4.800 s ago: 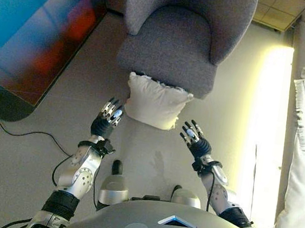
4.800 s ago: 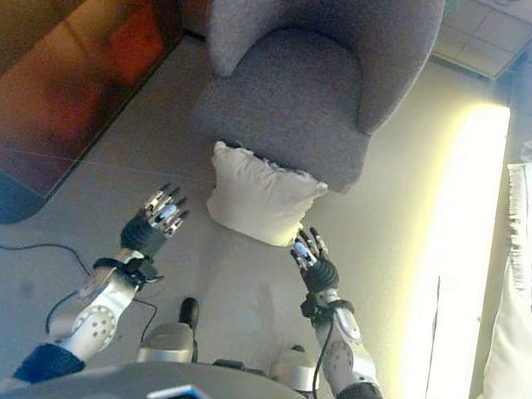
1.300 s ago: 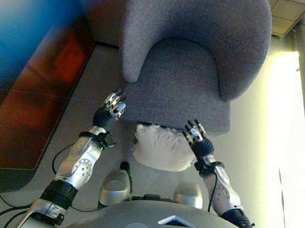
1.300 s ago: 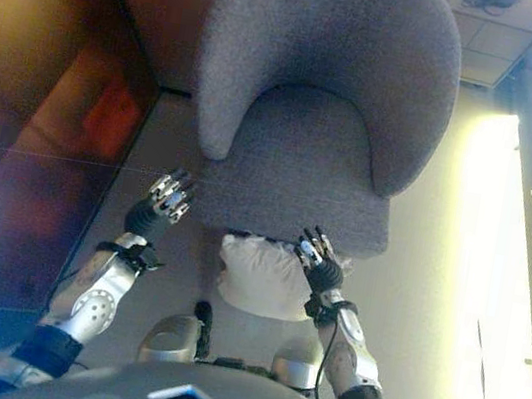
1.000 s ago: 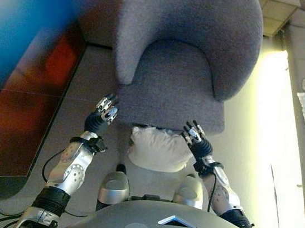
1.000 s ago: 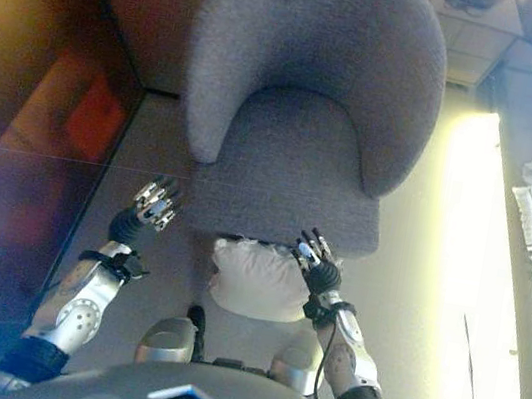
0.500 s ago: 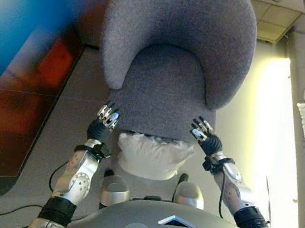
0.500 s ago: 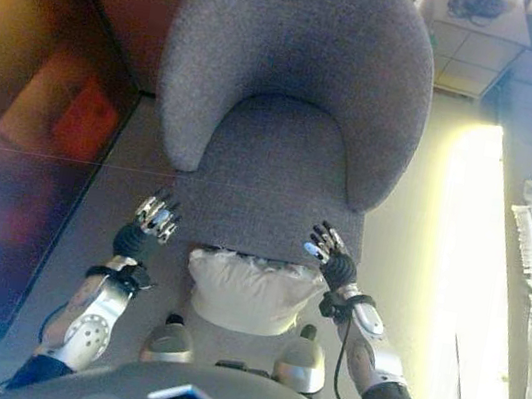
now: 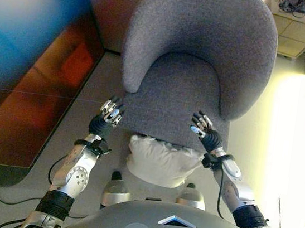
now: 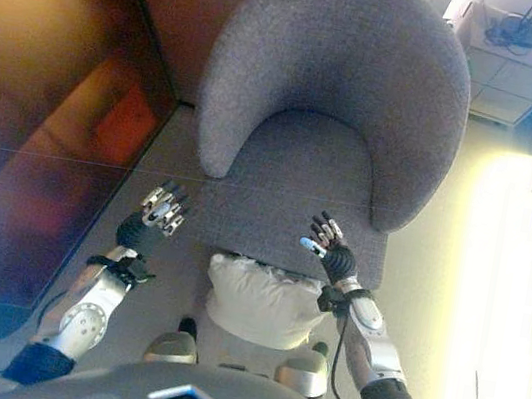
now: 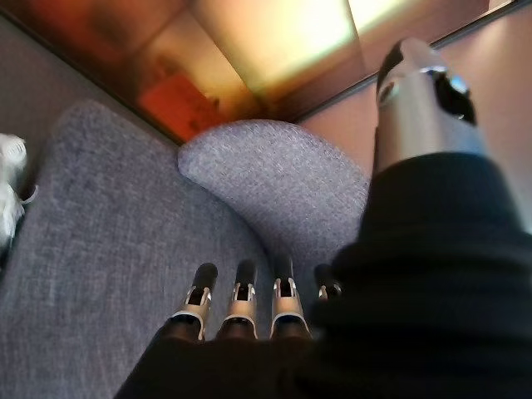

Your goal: Pick up the cushion and take it to the sofa

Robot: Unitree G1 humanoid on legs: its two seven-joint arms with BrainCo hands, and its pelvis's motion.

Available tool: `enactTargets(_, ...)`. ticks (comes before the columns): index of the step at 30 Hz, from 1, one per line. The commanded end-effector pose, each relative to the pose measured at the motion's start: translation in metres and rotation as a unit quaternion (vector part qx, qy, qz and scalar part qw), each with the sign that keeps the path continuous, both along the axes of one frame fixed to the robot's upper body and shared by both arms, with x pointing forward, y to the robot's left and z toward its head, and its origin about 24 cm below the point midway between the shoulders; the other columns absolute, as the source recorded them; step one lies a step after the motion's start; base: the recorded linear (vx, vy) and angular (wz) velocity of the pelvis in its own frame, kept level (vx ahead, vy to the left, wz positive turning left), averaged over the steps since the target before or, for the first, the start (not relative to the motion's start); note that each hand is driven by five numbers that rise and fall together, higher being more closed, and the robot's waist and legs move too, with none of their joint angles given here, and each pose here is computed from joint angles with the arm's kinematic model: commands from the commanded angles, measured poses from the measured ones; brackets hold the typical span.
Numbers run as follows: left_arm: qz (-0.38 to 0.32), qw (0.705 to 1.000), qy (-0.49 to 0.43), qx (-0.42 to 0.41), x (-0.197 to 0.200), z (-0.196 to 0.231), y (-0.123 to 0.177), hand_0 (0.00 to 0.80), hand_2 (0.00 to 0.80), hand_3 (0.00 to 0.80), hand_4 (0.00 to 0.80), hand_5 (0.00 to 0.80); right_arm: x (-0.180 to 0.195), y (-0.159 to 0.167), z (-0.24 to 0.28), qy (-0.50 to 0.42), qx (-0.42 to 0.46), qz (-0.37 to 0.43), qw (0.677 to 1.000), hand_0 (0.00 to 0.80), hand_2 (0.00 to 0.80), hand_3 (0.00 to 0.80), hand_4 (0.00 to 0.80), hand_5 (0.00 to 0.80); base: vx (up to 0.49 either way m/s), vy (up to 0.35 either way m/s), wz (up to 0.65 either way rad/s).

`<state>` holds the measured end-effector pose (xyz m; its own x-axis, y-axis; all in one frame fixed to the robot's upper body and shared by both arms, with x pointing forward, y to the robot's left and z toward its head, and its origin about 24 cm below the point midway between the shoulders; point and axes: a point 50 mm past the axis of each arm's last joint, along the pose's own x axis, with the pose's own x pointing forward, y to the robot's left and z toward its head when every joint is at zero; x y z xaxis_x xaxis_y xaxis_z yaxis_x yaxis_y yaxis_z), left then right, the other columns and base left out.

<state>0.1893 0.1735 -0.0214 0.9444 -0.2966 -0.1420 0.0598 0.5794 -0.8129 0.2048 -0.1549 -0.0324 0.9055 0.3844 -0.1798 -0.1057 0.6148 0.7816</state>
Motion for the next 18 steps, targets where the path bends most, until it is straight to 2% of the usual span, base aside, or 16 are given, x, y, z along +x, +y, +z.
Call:
enactTargets(1,-0.068,0.951,-0.125,-0.275,0.013,0.029,-0.031,0.0,0.0,0.0,0.0,0.0,0.018,0.046,0.064,-0.186,0.411,0.074,0.889,0.0,0.0,0.0,0.0,0.0,-0.055,-0.004,-0.05)
enactTargets(2,-0.063,0.933,-0.135,-0.327,0.011,0.028,-0.043,0.0,0.0,0.0,0.0,0.0,0.02,0.05,0.067,-0.191,0.424,0.072,0.882,0.0,0.0,0.0,0.0,0.0,-0.052,0.0,-0.02)
enactTargets(5,-0.045,0.925,-0.132,-0.352,0.008,0.026,-0.055,0.0,0.0,0.0,0.0,0.0,0.023,0.057,0.064,-0.164,0.408,0.059,0.896,0.0,0.0,0.0,0.0,0.0,-0.013,0.0,0.0)
enactTargets(18,-0.032,0.931,-0.13,-0.34,0.004,0.026,-0.043,0.0,0.0,0.0,0.0,0.0,0.002,0.058,0.046,-0.121,0.373,0.073,0.917,0.0,0.0,0.0,0.0,0.0,0.014,-0.007,-0.04)
